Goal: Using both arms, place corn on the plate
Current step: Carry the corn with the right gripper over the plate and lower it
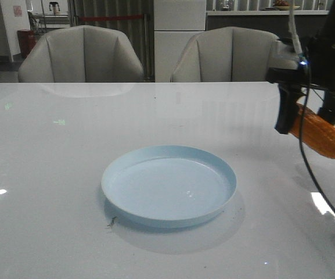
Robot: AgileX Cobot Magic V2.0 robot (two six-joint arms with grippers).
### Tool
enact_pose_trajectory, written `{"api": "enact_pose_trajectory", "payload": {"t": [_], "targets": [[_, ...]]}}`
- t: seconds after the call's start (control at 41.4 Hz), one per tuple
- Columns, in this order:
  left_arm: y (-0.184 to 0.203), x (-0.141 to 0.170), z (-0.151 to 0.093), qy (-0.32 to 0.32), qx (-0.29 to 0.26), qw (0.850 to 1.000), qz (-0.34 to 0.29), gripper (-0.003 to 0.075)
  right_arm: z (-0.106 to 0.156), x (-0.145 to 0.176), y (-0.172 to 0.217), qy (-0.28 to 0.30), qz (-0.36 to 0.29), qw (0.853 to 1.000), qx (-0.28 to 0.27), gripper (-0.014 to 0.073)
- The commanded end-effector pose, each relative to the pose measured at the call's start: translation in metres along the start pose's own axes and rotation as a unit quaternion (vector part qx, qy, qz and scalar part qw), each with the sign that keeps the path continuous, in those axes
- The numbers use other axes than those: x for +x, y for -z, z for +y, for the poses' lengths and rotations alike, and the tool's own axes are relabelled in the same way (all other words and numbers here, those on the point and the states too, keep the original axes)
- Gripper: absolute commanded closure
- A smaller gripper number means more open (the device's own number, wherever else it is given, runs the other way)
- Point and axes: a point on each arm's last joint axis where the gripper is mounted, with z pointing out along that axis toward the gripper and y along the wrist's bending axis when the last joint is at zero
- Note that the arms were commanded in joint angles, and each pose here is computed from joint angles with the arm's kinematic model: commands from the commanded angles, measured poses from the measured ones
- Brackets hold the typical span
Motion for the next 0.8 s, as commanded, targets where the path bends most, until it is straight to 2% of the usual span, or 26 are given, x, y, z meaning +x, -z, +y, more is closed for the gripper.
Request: {"api": "enact_pose_trajectory", "payload": {"t": [0.0, 0.242, 0.435, 0.605, 0.774], "targets": [[0.005, -0.015, 0.002, 0.006, -0.009, 0.999, -0.05, 0.016, 0.039, -0.007, 0.041, 0.048, -0.054, 0.997, -0.024, 0.054], [0.005, -0.015, 0.002, 0.006, -0.009, 0.999, -0.05, 0.016, 0.116, 0.0, 0.038, 0.136, -0.064, 0.988, -0.048, 0.054], [0.005, -0.015, 0.002, 0.006, -0.009, 0.999, -0.05, 0.016, 0.162, 0.01, 0.03, 0.178, -0.082, 0.978, -0.073, 0.054], [0.005, -0.015, 0.002, 0.006, -0.009, 0.999, -0.05, 0.016, 0.187, 0.016, 0.018, 0.19, -0.081, 0.974, -0.098, 0.054], [0.005, -0.015, 0.002, 0.006, -0.009, 0.999, -0.05, 0.016, 0.193, 0.017, -0.01, 0.184, -0.043, 0.976, -0.107, 0.0535]]}}
